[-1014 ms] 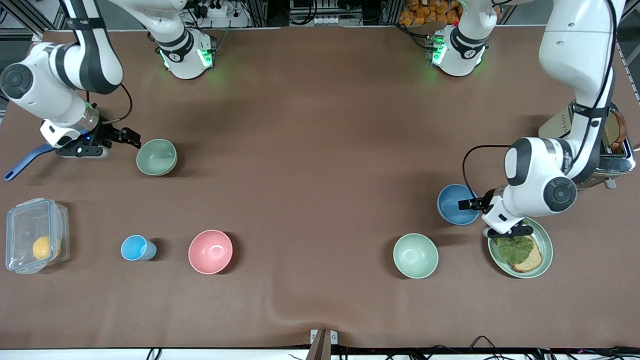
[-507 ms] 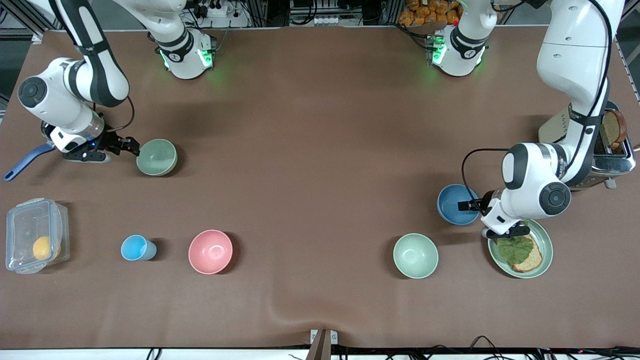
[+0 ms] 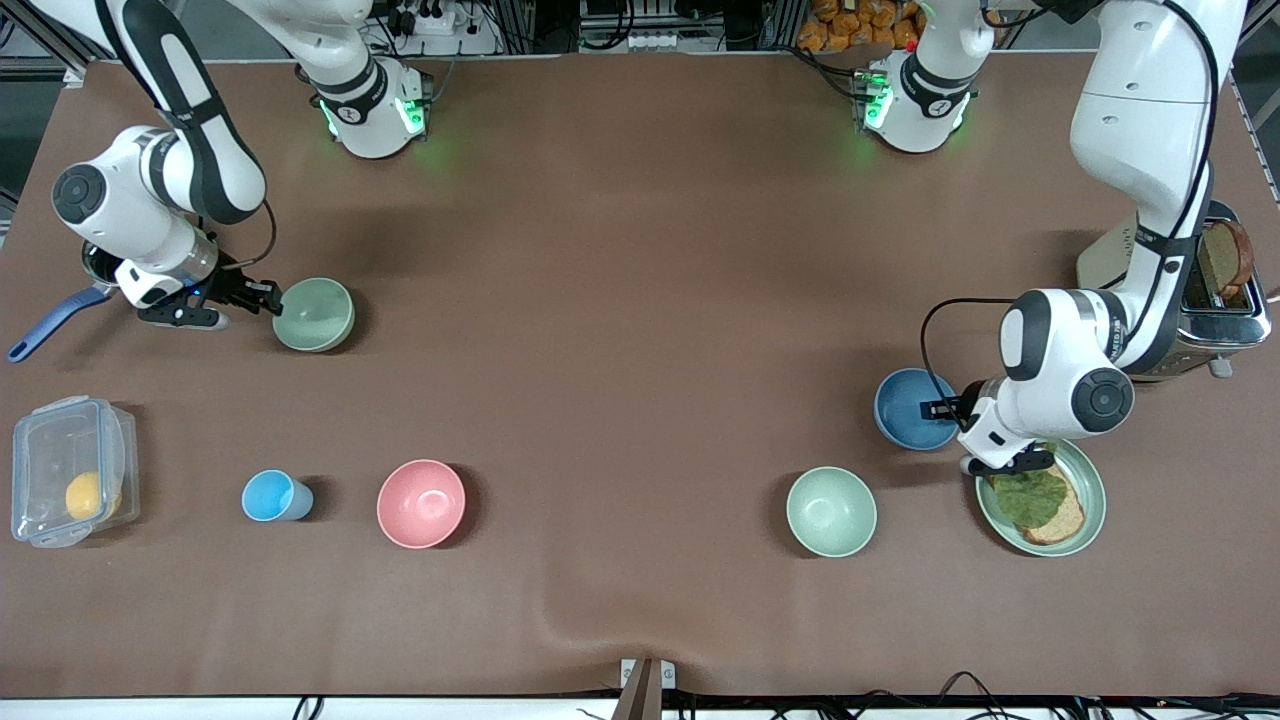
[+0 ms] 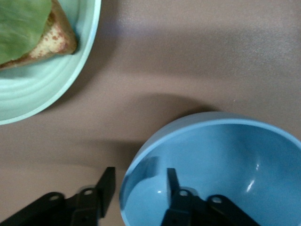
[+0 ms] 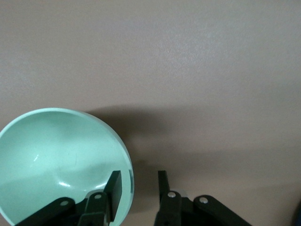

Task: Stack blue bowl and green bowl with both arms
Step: 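Lift the blue bowl with the left gripper while the right gripper drags the green bowl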

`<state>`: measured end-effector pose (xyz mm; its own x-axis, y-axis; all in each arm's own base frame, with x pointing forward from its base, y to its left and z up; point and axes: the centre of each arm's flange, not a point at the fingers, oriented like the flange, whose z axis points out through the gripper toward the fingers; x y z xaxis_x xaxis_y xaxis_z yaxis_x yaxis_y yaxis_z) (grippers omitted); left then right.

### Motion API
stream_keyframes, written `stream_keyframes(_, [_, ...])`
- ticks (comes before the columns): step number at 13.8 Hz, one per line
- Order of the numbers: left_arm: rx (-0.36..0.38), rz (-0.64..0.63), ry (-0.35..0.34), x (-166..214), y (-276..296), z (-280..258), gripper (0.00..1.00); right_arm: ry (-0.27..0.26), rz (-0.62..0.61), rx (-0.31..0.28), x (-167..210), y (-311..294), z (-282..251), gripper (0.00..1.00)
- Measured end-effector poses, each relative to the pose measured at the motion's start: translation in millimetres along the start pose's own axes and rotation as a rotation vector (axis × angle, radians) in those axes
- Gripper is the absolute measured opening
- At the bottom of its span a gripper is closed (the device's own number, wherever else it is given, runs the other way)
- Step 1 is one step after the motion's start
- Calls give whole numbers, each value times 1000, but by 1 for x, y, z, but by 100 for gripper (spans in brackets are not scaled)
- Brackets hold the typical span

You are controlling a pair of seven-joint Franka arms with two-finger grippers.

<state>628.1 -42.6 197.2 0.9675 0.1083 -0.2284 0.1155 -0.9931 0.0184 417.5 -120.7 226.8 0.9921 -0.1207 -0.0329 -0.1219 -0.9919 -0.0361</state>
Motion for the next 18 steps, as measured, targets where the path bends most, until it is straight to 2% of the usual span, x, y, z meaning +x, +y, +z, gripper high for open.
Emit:
stream_keyframes(2, [0, -6, 5, 0, 3, -1, 28, -5, 6, 24, -2, 1, 7, 31])
stream_keyframes(3, [-1, -7, 11, 1, 4, -3, 16, -8, 8, 42, -3, 2, 11, 31])
stream_keyframes(4, [-4, -4, 21, 1, 5, -11, 8, -10, 12, 59, -4, 3, 14, 23])
stream_keyframes(5, [-7, -5, 41, 1, 7, -23, 7, -14, 16, 71, -5, 3, 18, 10])
stream_keyframes(6, [-10, -14, 63, 0, 7, -37, 7, -16, 17, 77, -4, 3, 18, 4])
stream_keyframes(9, [-22, -72, 122, -3, 10, -76, 7, -62, 8, 104, -6, -6, 18, 4])
stream_keyframes(13, [-36, -141, 173, -14, 9, -122, 7, -98, 27, 194, 3, -50, -15, 4])
stream_keyframes(15, [-54, -189, 193, -19, 8, -142, 7, -107, 71, 202, 6, -90, -38, 4])
stream_keyframes(18, [-92, -280, 195, -29, 11, -166, 7, -109, 156, 184, -2, -167, -60, 4])
